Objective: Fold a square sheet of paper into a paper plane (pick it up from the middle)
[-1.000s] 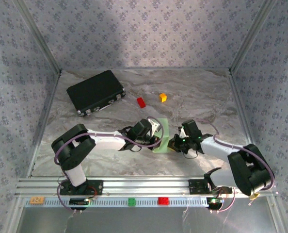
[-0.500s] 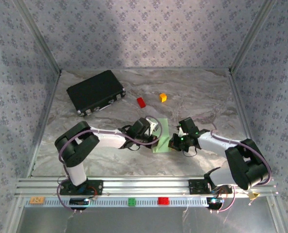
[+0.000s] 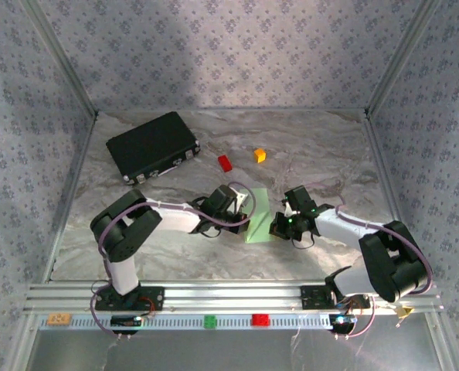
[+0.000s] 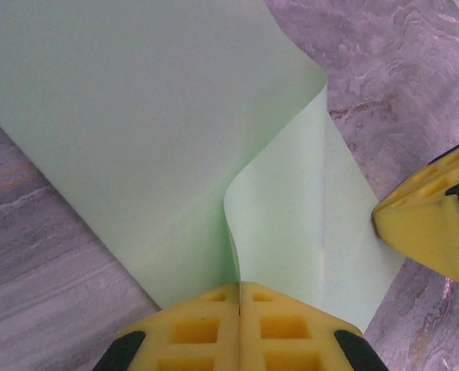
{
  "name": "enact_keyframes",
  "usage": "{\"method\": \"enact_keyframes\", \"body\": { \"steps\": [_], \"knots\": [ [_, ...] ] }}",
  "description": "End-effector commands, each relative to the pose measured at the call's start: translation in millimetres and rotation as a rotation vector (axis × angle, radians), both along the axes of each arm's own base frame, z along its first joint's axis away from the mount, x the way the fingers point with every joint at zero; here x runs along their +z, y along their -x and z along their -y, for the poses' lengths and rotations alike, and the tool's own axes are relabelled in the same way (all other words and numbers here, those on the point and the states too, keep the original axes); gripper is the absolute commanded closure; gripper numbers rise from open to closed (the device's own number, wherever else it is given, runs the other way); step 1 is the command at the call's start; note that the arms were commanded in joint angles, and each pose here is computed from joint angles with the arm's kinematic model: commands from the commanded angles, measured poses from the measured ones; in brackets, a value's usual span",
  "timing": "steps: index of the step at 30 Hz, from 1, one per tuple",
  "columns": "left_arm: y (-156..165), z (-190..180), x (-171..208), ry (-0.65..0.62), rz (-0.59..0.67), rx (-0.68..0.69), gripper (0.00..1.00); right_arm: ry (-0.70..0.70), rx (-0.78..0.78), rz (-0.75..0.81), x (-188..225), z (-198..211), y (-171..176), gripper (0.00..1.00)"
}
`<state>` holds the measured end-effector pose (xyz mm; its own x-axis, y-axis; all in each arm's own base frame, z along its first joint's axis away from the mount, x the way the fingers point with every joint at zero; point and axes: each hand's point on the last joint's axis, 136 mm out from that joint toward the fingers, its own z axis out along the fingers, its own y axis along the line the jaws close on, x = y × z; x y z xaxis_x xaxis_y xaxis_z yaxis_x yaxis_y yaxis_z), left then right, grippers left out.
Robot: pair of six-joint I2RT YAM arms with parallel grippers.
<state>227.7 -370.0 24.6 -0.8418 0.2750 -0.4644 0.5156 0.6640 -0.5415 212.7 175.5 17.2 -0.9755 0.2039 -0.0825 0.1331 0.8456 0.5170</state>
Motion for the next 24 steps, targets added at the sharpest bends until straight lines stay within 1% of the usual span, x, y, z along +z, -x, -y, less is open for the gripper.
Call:
{"method": "enact_keyframes", "body": {
  "steps": [1, 5, 10, 14, 18, 20, 24],
  "knots": [
    [2, 9, -3, 0.021, -0.039, -0.033, 0.99, 0.074, 0.007, -0.035, -8, 11, 7, 0.98],
    [10, 13, -10, 0.055, -0.099, -0.036, 0.99, 0.03, 0.02, 0.003, 4, 4, 1, 0.96],
    [16, 11, -15, 0.05, -0.143, -0.004, 0.99, -0.05, 0.02, 0.045, 23, -8, -3, 0.94],
    [19, 11, -8, 0.047, -0.133, 0.01, 0.99, -0.051, 0.005, 0.054, 31, -4, -1, 0.92],
    [22, 16, -2, 0.04, -0.114, 0.028, 0.99, -0.132, 0.01, 0.062, 36, -16, -1, 0.9],
    [24, 20, -1, 0.041, -0.108, 0.032, 0.99, -0.146, 0.02, 0.047, 32, -21, 1, 0.91],
    [25, 25, 3, 0.046, -0.095, 0.031, 0.99, -0.12, 0.022, 0.014, 20, -19, 4, 0.92]
  ]
}}
